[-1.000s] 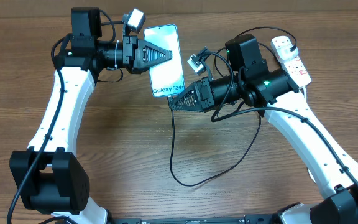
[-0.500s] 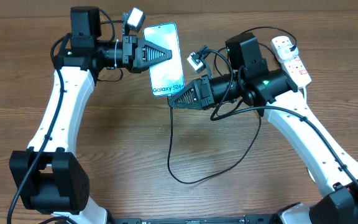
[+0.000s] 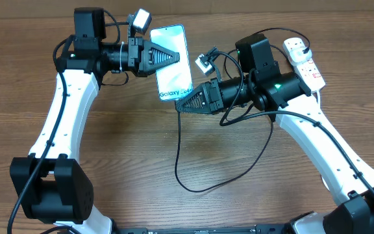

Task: Plug charger to phone and switch on socket
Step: 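Lower the phone with the plugged cable toward the table with both grippers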

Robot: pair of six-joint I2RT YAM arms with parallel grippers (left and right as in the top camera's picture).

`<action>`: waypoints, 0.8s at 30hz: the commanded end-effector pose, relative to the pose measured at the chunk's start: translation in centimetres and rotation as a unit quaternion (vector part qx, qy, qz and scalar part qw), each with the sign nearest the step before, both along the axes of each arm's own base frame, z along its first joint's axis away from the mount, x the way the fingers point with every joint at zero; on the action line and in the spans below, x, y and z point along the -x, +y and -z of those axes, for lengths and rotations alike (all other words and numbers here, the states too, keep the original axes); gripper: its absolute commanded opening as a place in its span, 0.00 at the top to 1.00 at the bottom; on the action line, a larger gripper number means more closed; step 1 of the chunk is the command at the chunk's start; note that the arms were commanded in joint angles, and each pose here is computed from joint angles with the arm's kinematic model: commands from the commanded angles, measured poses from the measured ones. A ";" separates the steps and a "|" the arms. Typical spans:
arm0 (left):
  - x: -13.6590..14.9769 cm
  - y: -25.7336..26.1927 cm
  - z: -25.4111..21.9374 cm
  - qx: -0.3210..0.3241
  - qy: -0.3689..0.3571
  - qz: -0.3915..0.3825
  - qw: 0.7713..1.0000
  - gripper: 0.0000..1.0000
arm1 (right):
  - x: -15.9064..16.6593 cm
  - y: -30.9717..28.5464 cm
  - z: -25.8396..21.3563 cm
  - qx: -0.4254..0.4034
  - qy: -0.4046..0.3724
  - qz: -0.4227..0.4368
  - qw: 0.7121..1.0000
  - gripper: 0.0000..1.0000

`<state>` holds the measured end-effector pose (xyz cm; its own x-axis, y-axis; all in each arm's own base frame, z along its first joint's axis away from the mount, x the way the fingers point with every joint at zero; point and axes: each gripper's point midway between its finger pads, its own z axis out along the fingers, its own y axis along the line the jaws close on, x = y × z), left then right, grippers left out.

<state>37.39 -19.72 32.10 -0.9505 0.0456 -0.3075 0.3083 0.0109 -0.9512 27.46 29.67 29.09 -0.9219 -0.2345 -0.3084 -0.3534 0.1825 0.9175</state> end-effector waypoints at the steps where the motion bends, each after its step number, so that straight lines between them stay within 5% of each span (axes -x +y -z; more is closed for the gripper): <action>1: 1.7 -1.8 -0.6 0.017 -0.005 0.043 0.999 0.96 | -1.9 -0.5 -0.7 0.001 -0.039 0.028 0.999 0.95; 7: 1.1 -0.8 -0.6 0.017 -0.008 0.029 0.999 0.96 | -1.9 -0.5 -0.7 0.001 -0.038 0.027 0.999 0.84; 11: 0.5 0.4 -0.6 0.017 -0.008 0.013 1.000 0.96 | -1.8 -0.5 -0.6 0.004 -0.032 0.027 0.999 0.65; 14: 0.2 1.0 -0.6 0.016 -0.009 0.005 1.000 0.96 | -1.8 -0.6 -0.6 0.004 -0.032 0.027 0.999 0.34; 18: -0.5 1.4 -0.3 0.006 -0.012 -0.012 1.000 0.96 | -1.8 -0.6 -0.6 0.004 -0.032 0.027 0.999 0.11; 24: -1.1 1.5 0.4 -0.011 -0.031 -0.031 0.999 0.96 | -2.2 -0.6 -0.1 0.017 -0.036 0.041 0.998 0.00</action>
